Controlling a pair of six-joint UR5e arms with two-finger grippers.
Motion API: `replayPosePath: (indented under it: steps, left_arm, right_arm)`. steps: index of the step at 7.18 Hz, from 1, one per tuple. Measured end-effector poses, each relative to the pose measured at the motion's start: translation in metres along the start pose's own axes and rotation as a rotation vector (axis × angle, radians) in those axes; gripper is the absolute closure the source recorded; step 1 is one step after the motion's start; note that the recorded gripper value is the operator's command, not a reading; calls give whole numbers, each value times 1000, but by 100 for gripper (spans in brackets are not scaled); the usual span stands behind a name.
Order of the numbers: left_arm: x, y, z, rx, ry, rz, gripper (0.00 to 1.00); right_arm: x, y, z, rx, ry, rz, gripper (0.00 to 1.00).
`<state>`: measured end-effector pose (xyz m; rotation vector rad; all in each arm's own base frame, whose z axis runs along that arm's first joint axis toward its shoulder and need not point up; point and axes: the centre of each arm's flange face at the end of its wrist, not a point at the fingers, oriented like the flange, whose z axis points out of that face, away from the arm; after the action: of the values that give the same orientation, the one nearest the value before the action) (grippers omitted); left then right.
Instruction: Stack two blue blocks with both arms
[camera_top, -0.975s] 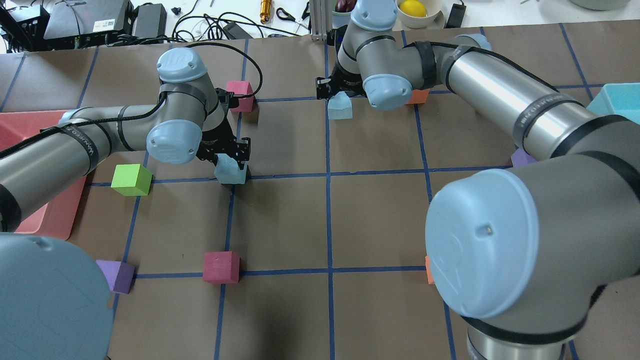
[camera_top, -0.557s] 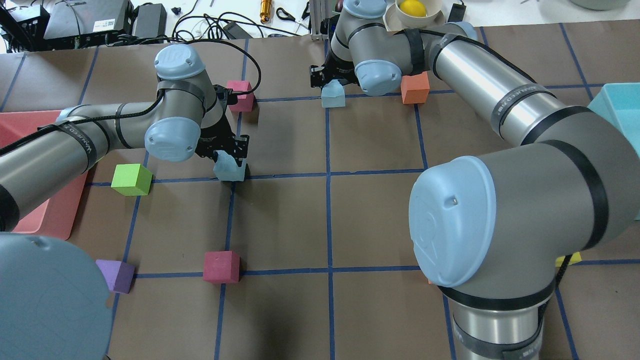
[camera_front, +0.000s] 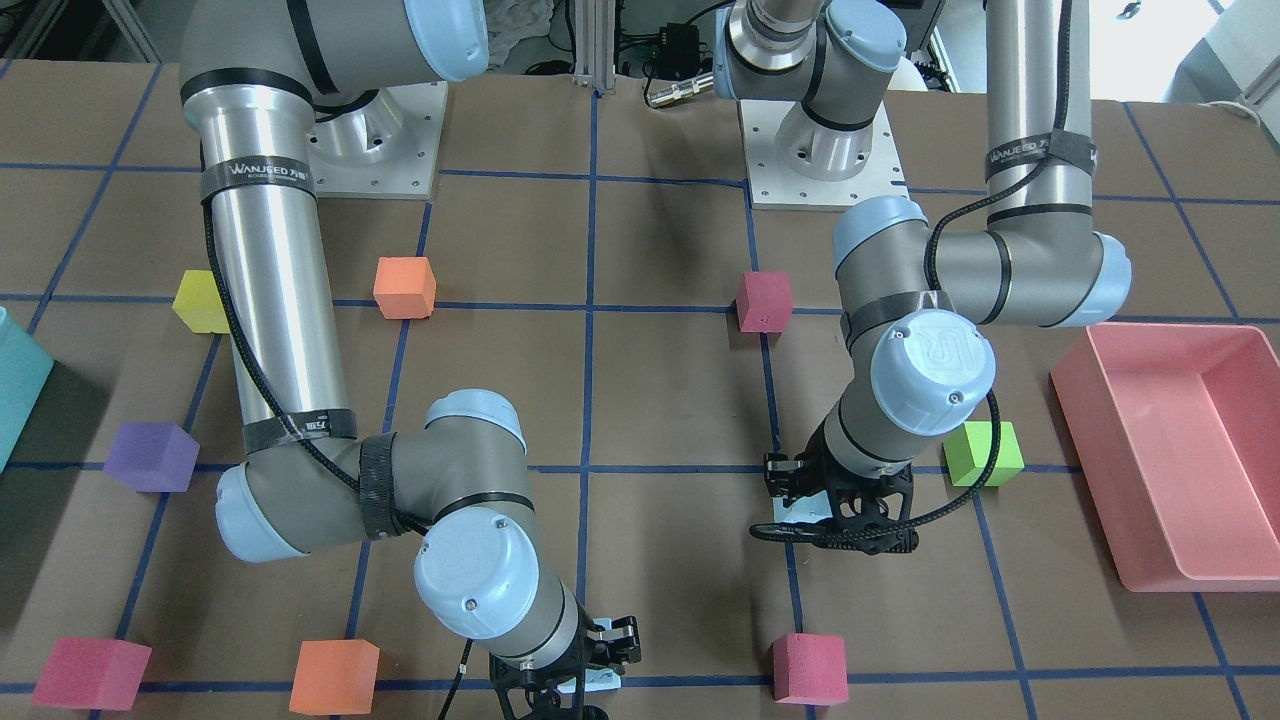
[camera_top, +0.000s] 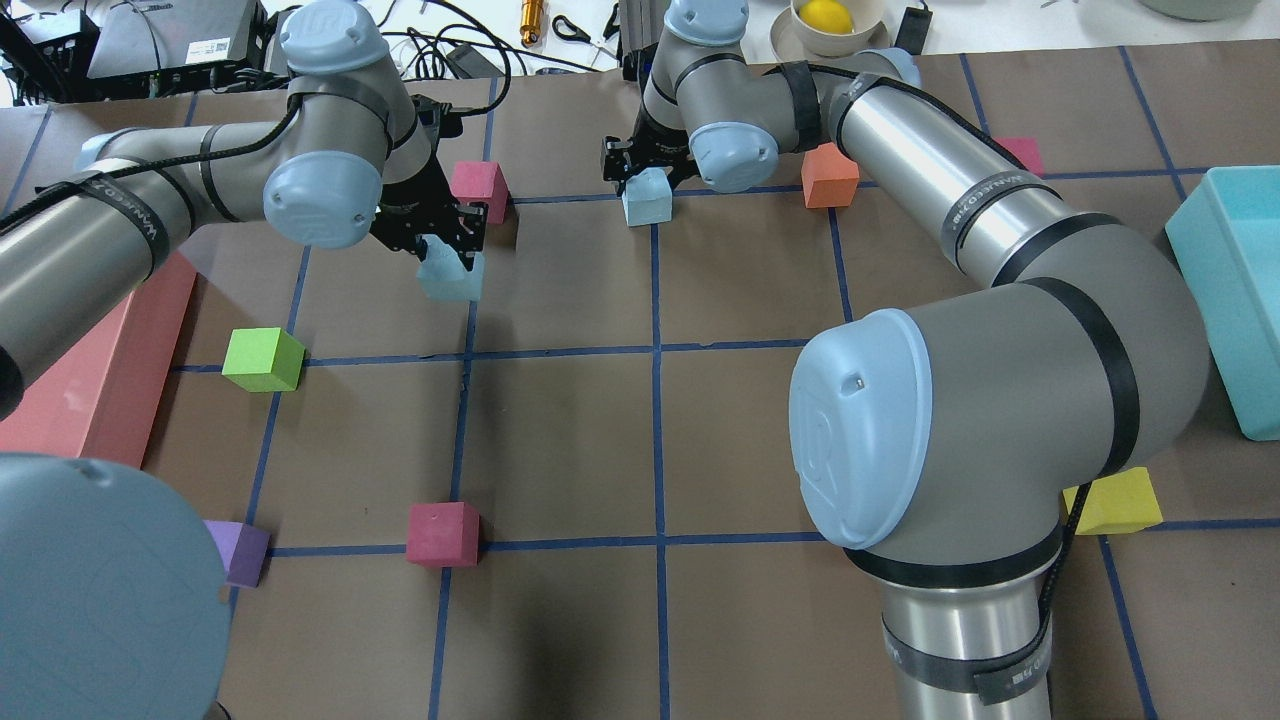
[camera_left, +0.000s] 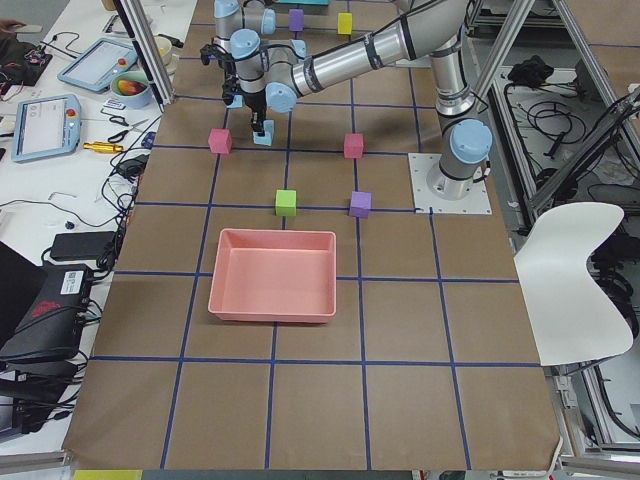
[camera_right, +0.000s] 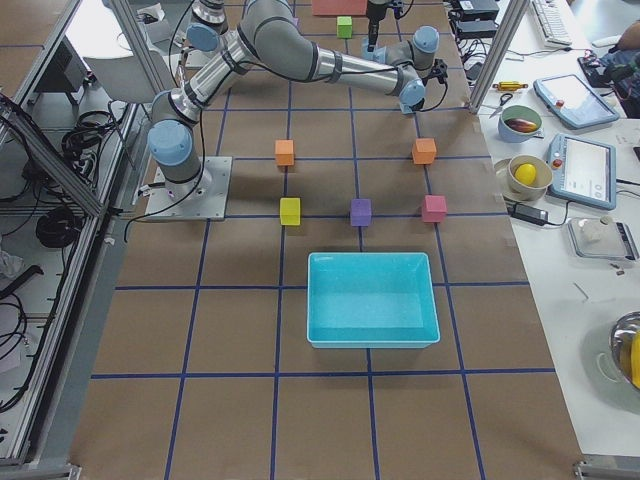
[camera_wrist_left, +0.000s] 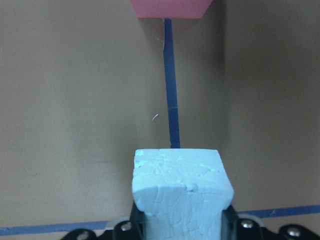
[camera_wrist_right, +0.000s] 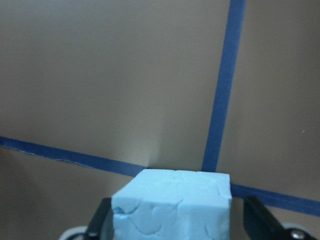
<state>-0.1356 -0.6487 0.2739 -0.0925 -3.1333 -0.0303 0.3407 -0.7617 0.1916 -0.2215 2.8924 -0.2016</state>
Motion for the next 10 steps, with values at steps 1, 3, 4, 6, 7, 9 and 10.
replayPosePath:
  steps: [1,3,4,6,7,9,10]
  left_arm:
    - [1,-10,-9,11,2,0,100]
    - [5,-26,-26,25,30,-2,100]
    - [9,-37,-38,27,52,-9,100]
    - [42,-57,-59,31,87,-37,100]
    - [66,-66,-61,37,95,-54,100]
    - [107,-84,-62,60,110,-94,100]
    - [128,-93,-62,71,130,-121,100]
  right_arm:
    - [-1,0,-2,1,1,-1,0]
    - [-8,-4,-41,33,-1,-2,0]
    - [-15,-2,-91,37,-1,0,0]
    - [-8,19,-203,8,20,19,0]
    - [15,37,-257,-43,39,33,0]
    - [60,91,-348,-193,145,52,0]
    - [77,120,-369,-282,196,73,0]
